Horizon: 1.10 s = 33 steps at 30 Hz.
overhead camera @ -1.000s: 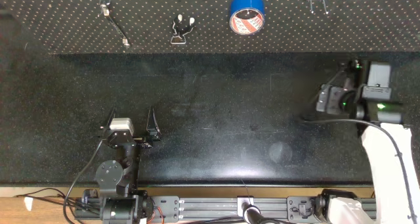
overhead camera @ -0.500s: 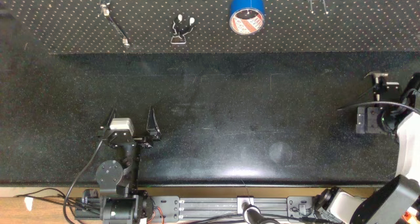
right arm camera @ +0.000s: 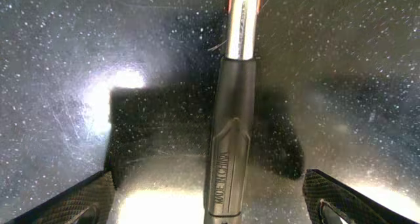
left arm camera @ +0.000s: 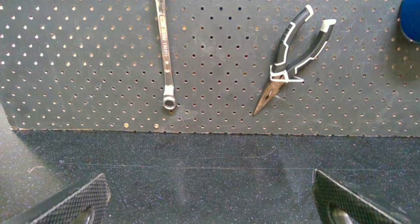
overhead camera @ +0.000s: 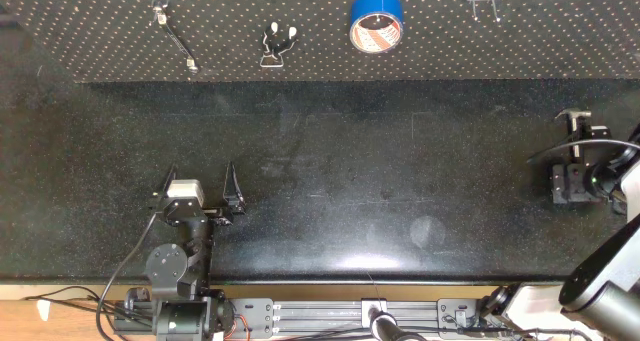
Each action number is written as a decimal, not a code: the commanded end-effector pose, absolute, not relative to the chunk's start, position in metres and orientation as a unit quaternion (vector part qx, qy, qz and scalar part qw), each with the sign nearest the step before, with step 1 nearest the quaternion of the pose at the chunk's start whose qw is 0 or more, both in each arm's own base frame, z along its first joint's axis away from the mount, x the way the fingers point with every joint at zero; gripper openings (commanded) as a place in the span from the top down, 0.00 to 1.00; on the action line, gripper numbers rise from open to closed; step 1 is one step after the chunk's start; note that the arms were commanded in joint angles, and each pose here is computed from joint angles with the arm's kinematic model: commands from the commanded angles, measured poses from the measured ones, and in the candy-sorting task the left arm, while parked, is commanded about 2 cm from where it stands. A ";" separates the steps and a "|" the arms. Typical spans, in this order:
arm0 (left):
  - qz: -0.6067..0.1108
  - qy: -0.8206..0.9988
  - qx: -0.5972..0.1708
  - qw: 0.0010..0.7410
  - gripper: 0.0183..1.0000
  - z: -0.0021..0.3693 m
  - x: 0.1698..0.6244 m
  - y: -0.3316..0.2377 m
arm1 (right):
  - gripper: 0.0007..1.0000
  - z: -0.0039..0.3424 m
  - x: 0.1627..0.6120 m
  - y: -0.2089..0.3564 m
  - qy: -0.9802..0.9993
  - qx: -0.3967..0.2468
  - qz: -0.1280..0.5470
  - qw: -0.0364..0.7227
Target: Place Tools Onto Pegboard
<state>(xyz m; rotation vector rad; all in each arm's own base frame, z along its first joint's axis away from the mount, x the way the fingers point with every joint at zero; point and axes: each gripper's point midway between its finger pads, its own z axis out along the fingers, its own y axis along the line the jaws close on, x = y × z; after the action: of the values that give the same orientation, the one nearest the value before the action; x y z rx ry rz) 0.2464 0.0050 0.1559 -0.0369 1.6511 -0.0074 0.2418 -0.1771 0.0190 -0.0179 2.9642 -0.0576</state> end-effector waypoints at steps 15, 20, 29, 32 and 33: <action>-0.006 0.735 -0.008 0.678 0.00 0.155 0.246 0.002 | 0.92 0.003 0.238 -0.172 0.998 -0.008 0.006 0.070; -0.006 0.735 -0.008 0.678 0.00 0.155 0.246 0.002 | 0.93 0.004 0.238 -0.173 0.997 -0.008 0.004 0.071; -0.006 0.735 -0.008 0.678 0.00 0.155 0.246 0.002 | 0.93 0.122 0.282 -0.164 0.955 0.048 -0.027 0.291; -0.006 0.735 -0.008 0.678 0.00 0.155 0.246 0.002 | 0.93 0.201 0.314 -0.115 0.905 0.005 -0.033 0.424; -0.006 0.735 -0.008 0.678 0.00 0.155 0.246 0.002 | 0.93 0.216 0.321 -0.102 0.894 -0.005 -0.028 0.448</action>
<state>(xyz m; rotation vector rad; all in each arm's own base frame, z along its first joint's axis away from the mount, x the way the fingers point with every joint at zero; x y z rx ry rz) 0.2464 0.0050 0.1560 -0.0369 1.6507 -0.0074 0.3010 -0.1427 0.1679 0.0335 2.3868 -0.1450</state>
